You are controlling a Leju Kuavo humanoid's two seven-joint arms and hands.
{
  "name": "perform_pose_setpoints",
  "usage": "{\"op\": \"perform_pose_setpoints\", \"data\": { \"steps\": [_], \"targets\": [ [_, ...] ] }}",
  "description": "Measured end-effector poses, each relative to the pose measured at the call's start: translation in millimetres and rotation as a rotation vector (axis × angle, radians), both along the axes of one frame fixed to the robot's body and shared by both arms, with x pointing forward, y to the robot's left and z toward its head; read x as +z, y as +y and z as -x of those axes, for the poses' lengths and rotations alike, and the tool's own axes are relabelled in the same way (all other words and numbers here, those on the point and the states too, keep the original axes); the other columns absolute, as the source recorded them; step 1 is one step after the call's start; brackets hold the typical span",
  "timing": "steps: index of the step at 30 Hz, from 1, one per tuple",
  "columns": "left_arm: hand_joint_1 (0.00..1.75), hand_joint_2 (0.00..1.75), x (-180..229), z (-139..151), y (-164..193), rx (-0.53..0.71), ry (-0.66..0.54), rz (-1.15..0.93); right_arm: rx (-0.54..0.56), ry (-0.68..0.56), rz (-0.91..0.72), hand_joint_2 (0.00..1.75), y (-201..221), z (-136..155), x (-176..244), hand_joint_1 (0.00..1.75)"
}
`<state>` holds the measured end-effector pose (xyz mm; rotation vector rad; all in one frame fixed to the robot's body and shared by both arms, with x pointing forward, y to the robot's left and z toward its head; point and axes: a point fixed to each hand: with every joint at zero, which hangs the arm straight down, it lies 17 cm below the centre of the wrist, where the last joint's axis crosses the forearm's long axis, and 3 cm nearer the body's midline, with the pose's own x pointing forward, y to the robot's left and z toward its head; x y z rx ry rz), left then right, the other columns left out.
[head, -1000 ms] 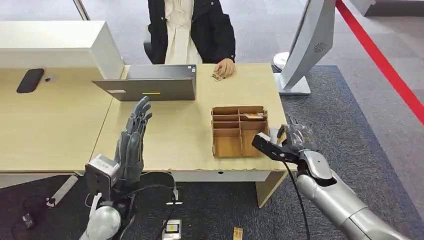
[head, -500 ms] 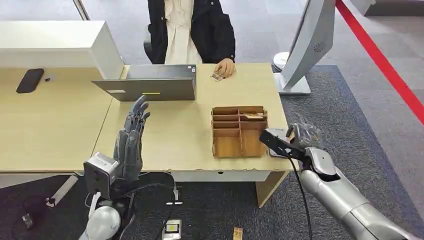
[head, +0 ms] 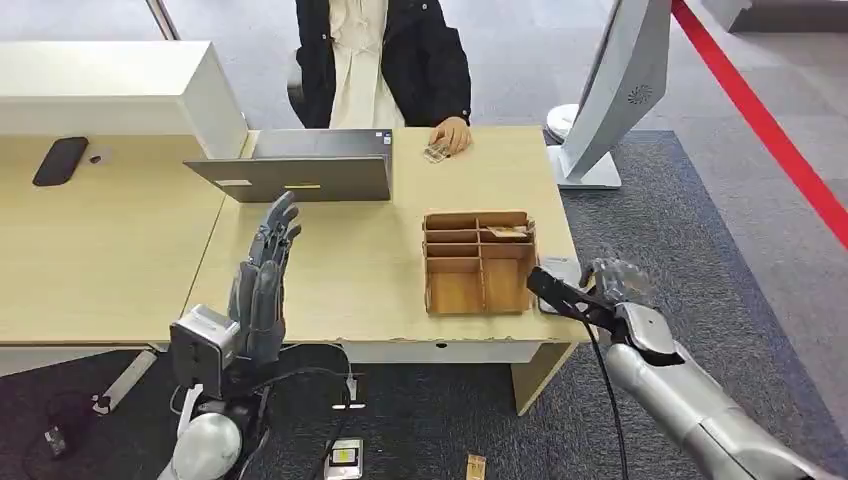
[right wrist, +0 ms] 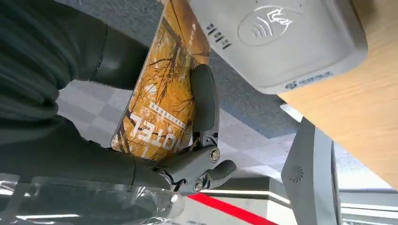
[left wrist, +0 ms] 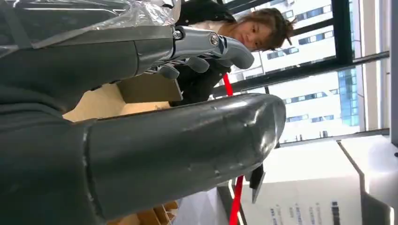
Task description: Pass the card to the sensor for recognition and then transmit it.
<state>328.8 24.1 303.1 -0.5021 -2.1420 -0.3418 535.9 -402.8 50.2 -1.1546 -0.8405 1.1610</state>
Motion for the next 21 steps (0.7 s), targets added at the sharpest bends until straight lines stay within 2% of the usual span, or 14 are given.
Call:
{"op": "perform_pose_setpoints", "data": {
  "steps": [10,21],
  "targets": [
    [0.0,0.0,0,1,-2,-0.01,0.007,-0.013,-0.004,0.08,-0.037,1.75,7,8,-26,1.75],
    [0.0,0.0,-1,3,-4,-0.018,0.008,-0.022,-0.027,0.094,-0.057,1.75,4,9,-34,1.75]
  ]
}}
